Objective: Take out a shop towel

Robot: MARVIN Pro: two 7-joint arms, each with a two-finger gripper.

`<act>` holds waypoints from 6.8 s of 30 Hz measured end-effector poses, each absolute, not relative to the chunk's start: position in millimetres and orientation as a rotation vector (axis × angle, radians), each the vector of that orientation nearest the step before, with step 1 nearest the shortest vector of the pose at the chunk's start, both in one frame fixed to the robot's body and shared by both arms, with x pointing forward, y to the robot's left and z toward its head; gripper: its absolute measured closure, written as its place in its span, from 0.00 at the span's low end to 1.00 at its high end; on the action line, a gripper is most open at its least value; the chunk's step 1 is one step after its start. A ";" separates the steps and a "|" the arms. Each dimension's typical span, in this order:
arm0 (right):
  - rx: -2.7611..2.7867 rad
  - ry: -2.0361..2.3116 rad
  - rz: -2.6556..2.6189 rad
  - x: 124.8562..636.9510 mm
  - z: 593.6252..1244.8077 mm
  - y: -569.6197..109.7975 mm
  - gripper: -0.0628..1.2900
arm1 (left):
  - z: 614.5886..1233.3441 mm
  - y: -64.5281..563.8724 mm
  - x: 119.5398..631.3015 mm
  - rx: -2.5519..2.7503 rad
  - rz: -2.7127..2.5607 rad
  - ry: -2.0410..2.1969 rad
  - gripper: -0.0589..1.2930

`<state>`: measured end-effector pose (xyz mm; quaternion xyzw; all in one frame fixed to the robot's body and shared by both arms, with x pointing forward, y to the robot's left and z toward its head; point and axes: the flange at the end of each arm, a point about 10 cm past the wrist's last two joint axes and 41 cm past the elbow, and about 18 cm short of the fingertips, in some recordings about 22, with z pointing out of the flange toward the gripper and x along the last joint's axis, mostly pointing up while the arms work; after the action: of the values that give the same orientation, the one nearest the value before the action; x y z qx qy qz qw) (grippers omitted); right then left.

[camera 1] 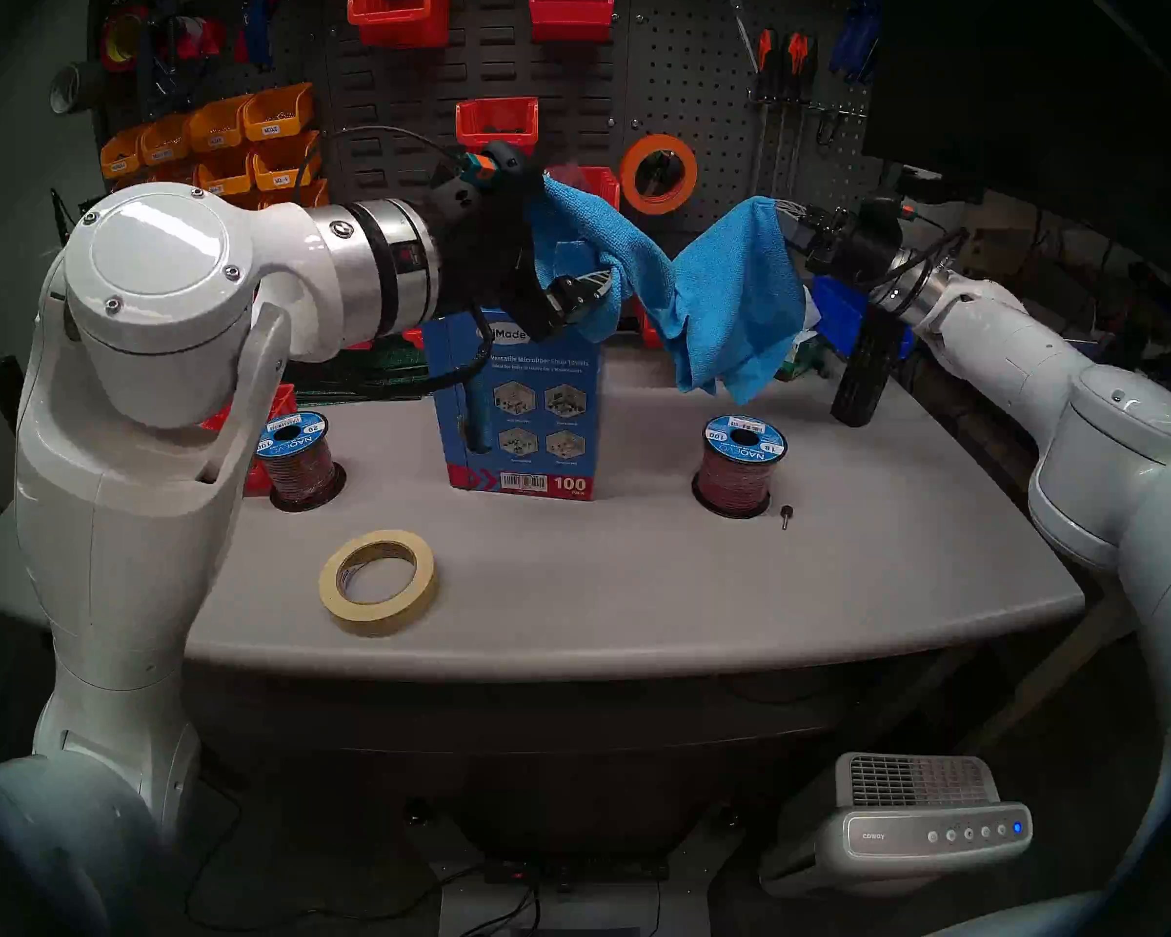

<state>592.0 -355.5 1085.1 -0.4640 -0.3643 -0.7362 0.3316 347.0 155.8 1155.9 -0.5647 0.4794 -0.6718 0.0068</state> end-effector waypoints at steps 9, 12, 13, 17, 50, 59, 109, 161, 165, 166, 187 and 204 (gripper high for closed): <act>-1.191 -0.930 -1.917 590.8 1084.3 -355.1 0.98 | 1150.2 151.6 374.8 -1.774 -2.028 1.492 0.95; -1.190 -0.922 -1.917 589.9 1083.2 -357.2 0.98 | 1150.2 147.9 381.8 -1.766 -2.018 1.484 0.97; -1.189 -0.917 -1.918 589.4 1082.4 -358.6 0.98 | 1150.6 145.3 385.4 -1.758 -2.015 1.480 0.97; -1.188 -0.906 -1.919 588.1 1080.7 -361.7 0.98 | 1151.7 139.8 391.7 -1.741 -2.010 1.471 0.97; -1.154 -0.871 -1.861 584.6 1068.6 -354.8 0.04 | 1191.5 129.4 419.6 -1.629 -2.052 1.224 0.97; -1.153 -0.849 -1.815 582.5 1054.9 -348.8 0.04 | 1193.3 125.7 423.6 -1.654 -2.058 1.171 0.97; -1.220 -0.944 -1.474 577.3 1183.4 -321.7 0.04 | 1185.7 109.1 423.6 -1.677 -2.098 1.164 0.97; -1.355 -0.839 -1.128 582.6 1092.0 -273.4 0.04 | 1190.7 93.3 421.6 -1.650 -2.195 1.115 0.97; -1.333 -0.834 -1.127 582.7 1087.4 -267.2 0.04 | 1191.1 91.5 422.2 -1.647 -2.201 1.112 0.97; -1.331 -0.833 -1.126 582.7 1086.8 -266.7 0.04 | 1191.1 91.3 422.2 -1.647 -2.202 1.112 0.97; -1.306 -0.764 -1.094 578.7 1041.5 -257.6 0.04 | 1194.5 82.7 424.8 -1.628 -2.227 1.104 0.97; -1.289 -0.704 -1.100 580.6 1040.2 -261.3 0.98 | 1195.7 83.6 427.2 -1.623 -2.233 1.089 0.97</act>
<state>580.6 -261.3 1040.2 -0.5577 -0.3048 -0.4761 0.6077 427.2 83.6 1195.7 -0.5448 0.3655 -0.7497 0.0869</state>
